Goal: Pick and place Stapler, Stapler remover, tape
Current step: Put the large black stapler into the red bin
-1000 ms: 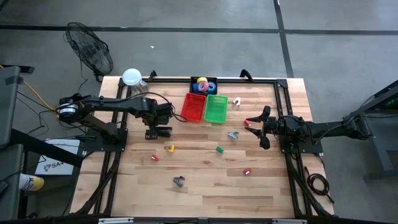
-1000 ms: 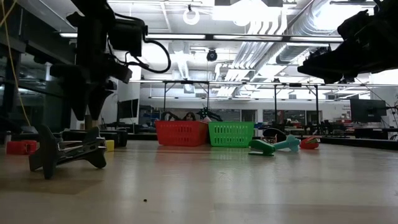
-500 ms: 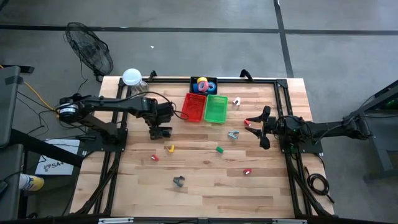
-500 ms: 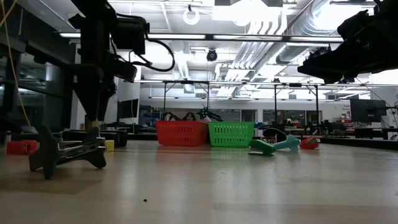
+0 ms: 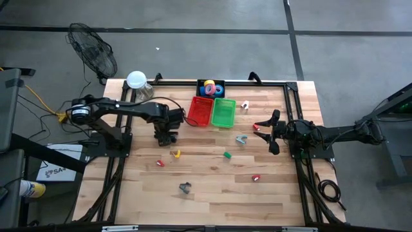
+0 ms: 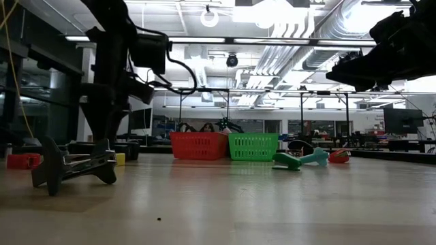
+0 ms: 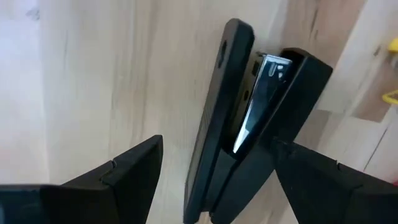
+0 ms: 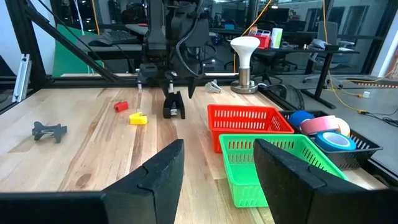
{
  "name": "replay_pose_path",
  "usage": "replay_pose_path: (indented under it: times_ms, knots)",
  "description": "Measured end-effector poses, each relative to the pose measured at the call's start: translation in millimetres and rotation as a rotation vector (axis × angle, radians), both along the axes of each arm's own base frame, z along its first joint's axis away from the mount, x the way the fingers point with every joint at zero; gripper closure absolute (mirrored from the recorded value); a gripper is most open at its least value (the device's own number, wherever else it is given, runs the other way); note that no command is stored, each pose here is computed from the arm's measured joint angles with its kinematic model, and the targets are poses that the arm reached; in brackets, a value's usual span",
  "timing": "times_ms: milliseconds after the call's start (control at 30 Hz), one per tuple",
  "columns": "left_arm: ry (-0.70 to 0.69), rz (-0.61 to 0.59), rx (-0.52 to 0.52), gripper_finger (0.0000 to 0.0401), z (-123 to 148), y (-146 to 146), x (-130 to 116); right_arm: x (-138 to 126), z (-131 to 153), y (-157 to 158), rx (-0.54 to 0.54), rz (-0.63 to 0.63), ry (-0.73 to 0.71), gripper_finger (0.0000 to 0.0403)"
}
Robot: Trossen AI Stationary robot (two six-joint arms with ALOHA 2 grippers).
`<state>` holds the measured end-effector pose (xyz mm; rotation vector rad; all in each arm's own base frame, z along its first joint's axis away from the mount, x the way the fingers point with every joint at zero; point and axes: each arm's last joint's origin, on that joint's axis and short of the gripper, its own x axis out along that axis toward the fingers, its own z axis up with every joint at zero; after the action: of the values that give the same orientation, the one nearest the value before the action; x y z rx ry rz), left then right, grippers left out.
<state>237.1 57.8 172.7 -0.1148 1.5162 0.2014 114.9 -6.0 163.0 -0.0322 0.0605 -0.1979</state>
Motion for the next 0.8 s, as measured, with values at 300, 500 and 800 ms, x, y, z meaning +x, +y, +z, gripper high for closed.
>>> replay_pose_path:
  times_ms: [300,500,800]
  knots:
    - [0.032,-0.164,-0.044,0.0105,-2.6,-1.1,-1.7,0.0,0.0,0.0,0.0,0.0,0.0,0.0217]
    - [0.038,-0.15,-0.038,0.0105,8.7,0.3,3.7,0.0,0.0,-0.1,0.0,-0.001,0.0,0.0217]
    - [0.087,-0.18,-0.105,0.0105,14.6,-2.1,-0.4,0.0,0.0,0.0,0.0,0.0,0.0,0.0217]
